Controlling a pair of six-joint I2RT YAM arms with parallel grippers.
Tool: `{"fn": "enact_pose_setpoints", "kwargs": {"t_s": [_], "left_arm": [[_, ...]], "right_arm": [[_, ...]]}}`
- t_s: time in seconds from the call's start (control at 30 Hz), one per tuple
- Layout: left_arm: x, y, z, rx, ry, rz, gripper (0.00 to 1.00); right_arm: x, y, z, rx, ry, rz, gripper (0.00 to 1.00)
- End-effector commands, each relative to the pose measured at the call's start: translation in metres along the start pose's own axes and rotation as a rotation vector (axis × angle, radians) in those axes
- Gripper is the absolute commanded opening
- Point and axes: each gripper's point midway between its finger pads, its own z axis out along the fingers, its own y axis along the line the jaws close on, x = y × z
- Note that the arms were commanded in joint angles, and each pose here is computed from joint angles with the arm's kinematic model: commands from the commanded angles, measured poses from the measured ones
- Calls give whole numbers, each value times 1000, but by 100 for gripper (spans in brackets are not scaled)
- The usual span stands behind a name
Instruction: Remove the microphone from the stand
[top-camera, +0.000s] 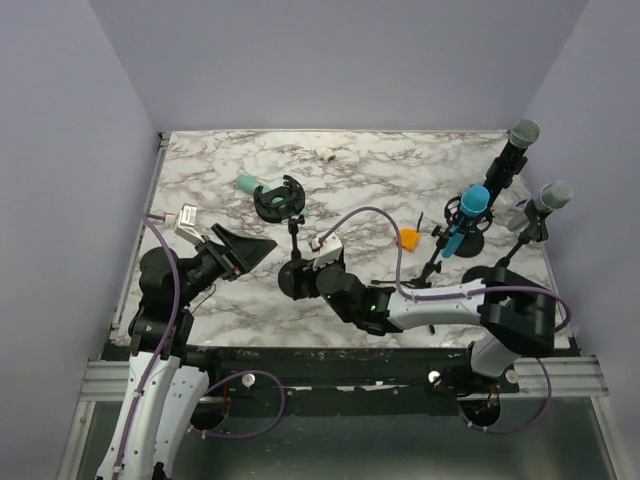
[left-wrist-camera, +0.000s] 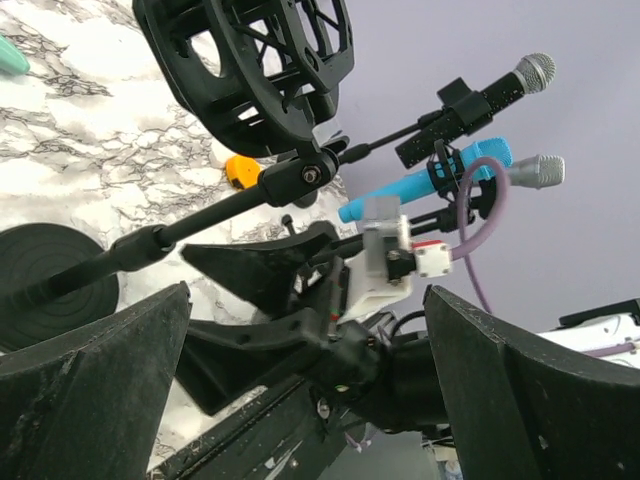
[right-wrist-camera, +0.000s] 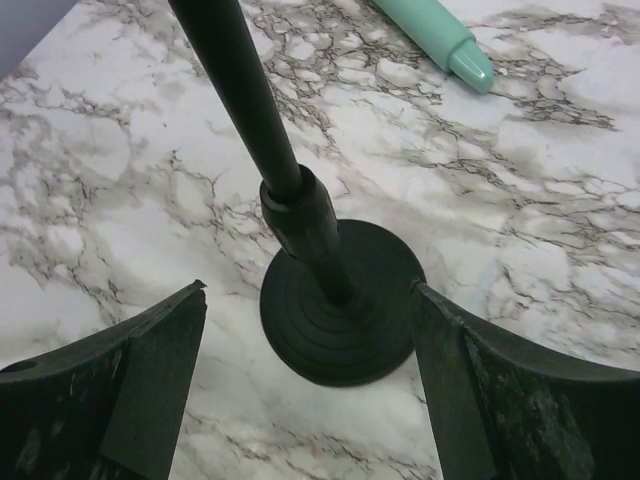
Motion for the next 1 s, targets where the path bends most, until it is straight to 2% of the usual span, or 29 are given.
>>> {"fn": "enact_pose_setpoints", "kwargs": {"t_s": [0.0, 0.13, 0.37, 0.47, 0.63, 0.77, 0.97], "left_arm": [[3, -5, -1, 15, 28, 46, 99], [0, -9, -5, 0, 22, 92, 99], [-4, -10, -11, -35, 15, 150, 99], [-3, -9, -10, -31, 15, 137, 99], [0, -12, -11, -8, 17, 123, 99], [-1, -17, -12, -1, 17, 126, 99], [-1, -19, -13, 5, 19, 126, 99]], "right_arm": [[-13, 3, -33, -88, 47, 2, 87], [-45, 11, -56, -165, 73, 17, 97], [-106, 35, -81, -360, 184, 111, 100], [-131, 33, -85, -399, 209, 212, 100], [-143, 12, -70, -464, 285, 403, 100], [-151, 22, -66, -550, 291, 410, 100], [-146, 16, -41, -491, 304, 417, 98]]}}
